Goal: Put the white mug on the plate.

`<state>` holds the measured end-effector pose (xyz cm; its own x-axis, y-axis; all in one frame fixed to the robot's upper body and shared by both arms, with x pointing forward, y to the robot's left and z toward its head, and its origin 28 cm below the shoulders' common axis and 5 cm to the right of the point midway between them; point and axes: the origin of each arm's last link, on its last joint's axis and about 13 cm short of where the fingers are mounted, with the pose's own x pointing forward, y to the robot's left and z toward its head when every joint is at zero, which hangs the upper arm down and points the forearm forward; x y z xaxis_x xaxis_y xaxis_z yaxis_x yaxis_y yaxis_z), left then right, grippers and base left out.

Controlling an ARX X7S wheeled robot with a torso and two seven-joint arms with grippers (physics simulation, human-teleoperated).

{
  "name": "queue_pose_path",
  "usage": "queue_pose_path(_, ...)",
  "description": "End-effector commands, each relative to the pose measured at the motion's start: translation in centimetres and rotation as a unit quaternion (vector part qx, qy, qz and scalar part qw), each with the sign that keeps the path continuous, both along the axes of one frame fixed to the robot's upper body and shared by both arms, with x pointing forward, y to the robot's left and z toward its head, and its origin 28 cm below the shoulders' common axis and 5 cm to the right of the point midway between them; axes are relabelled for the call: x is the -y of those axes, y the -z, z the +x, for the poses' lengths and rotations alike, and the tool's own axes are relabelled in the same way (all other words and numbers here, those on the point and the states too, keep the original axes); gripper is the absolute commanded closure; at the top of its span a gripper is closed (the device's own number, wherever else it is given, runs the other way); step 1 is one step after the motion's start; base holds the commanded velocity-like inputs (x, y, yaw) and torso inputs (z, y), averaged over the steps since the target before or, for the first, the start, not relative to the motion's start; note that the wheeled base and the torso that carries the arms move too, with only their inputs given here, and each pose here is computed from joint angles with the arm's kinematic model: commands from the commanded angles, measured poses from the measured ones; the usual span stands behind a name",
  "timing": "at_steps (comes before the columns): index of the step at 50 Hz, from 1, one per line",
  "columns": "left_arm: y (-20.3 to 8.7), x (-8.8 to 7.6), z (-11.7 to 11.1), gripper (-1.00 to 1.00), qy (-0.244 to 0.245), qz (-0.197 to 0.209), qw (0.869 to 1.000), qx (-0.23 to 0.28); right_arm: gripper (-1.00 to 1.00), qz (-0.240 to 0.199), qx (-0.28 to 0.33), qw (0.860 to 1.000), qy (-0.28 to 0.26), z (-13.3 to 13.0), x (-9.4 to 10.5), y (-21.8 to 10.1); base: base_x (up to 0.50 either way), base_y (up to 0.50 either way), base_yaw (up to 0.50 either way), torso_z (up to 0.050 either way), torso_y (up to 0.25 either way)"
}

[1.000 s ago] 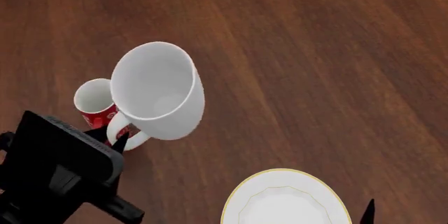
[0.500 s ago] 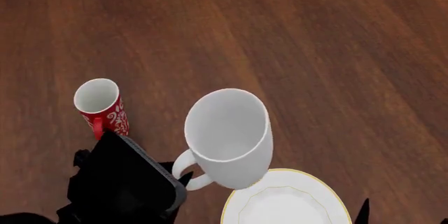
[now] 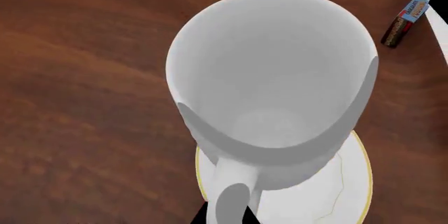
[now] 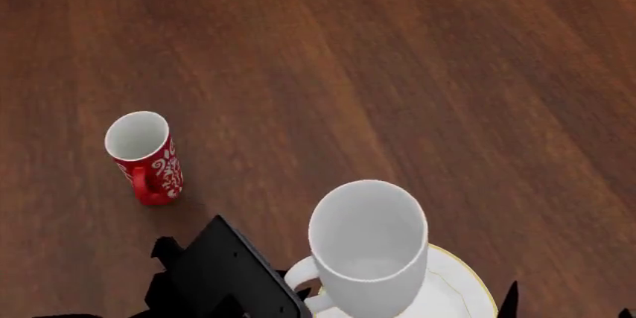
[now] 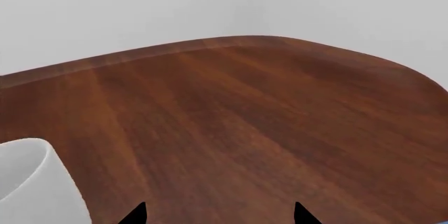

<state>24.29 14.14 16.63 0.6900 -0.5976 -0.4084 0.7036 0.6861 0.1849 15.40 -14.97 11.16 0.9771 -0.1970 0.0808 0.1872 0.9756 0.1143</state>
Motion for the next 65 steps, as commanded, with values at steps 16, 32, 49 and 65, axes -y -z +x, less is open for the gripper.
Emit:
queue_pose_path(16, 2.0, 1.0, 1.4, 1.00, 0.015, 0.029, 0.999, 0.000, -1.00, 0.002, -0.001, 1.000, -0.005, 0.0, -0.1, 0.2, 0.00, 0.00, 0.00, 0.000, 0.000)
queue_pose_path(32, 2.7, 1.6, 2.8, 1.00, 0.022, 0.035, 0.999, -0.007, -1.00, 0.005, -0.002, 1.000, -0.004, 0.0, -0.1, 0.4, 0.00, 0.00, 0.00, 0.000, 0.001)
queue_pose_path(49, 2.7, 2.3, 2.5, 1.00, 0.055, 0.031, 0.998, -0.008, -1.00, 0.007, -0.004, 1.000, -0.002, 0.0, 0.0, 0.7, 0.00, 0.00, 0.00, 0.000, 0.000)
queue_pose_path(65, 3.3, 2.3, 2.1, 1.00, 0.068, 0.042, 0.997, -0.012, -1.00, 0.006, -0.003, 1.000, -0.002, -0.1, 0.0, 0.6, 0.00, 0.00, 0.00, 0.000, 0.000)
